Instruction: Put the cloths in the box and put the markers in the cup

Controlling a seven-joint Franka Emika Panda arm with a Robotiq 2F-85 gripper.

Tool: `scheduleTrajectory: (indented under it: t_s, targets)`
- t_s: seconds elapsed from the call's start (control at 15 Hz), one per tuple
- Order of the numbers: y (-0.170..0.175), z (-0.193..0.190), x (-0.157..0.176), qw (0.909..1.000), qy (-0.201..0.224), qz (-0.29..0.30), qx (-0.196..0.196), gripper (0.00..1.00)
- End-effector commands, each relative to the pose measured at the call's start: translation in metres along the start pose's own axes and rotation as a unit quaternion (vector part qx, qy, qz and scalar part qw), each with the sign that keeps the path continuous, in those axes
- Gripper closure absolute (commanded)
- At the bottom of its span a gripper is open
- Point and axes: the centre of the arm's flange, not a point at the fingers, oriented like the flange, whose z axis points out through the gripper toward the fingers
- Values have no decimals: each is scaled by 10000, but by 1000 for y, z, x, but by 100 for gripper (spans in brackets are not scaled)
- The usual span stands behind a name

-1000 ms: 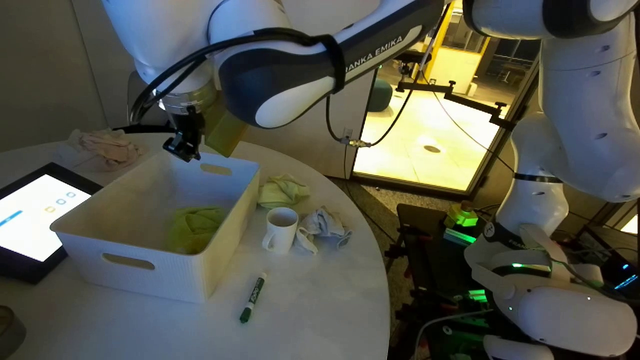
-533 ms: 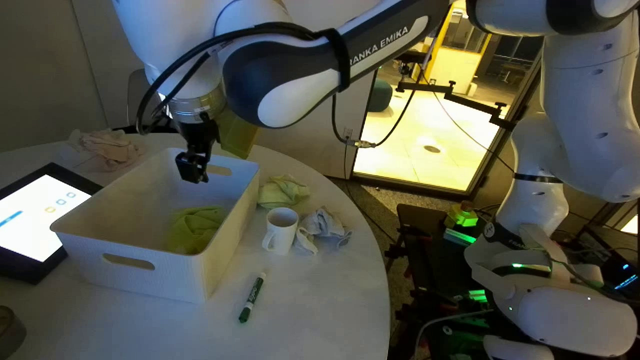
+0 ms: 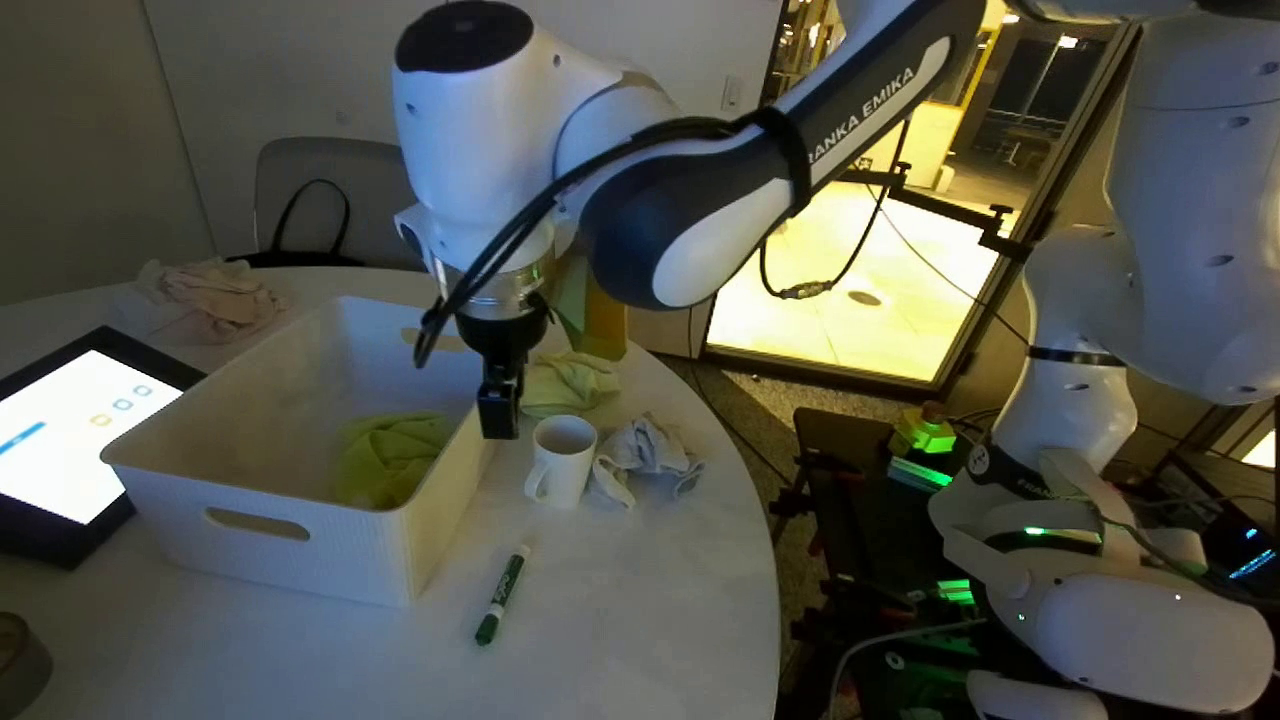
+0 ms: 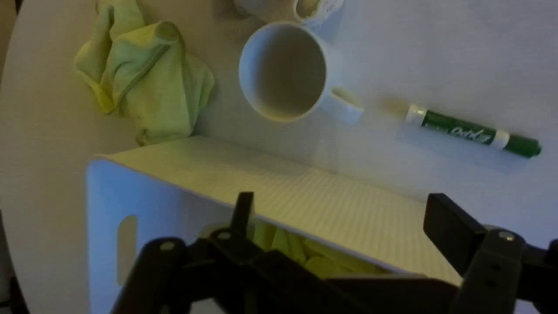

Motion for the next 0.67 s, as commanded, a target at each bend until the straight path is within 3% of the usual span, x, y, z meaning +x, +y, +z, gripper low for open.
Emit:
scheduleTrajectory:
  t_s: [0.0, 0.27, 0.6]
  targets:
    - [-1, 11, -55, 9978, 2, -436, 506, 0]
    - [-22, 35, -76, 9904, -48, -1137, 782, 0]
    - [-57, 56, -78, 9637, -68, -2569, 724, 0]
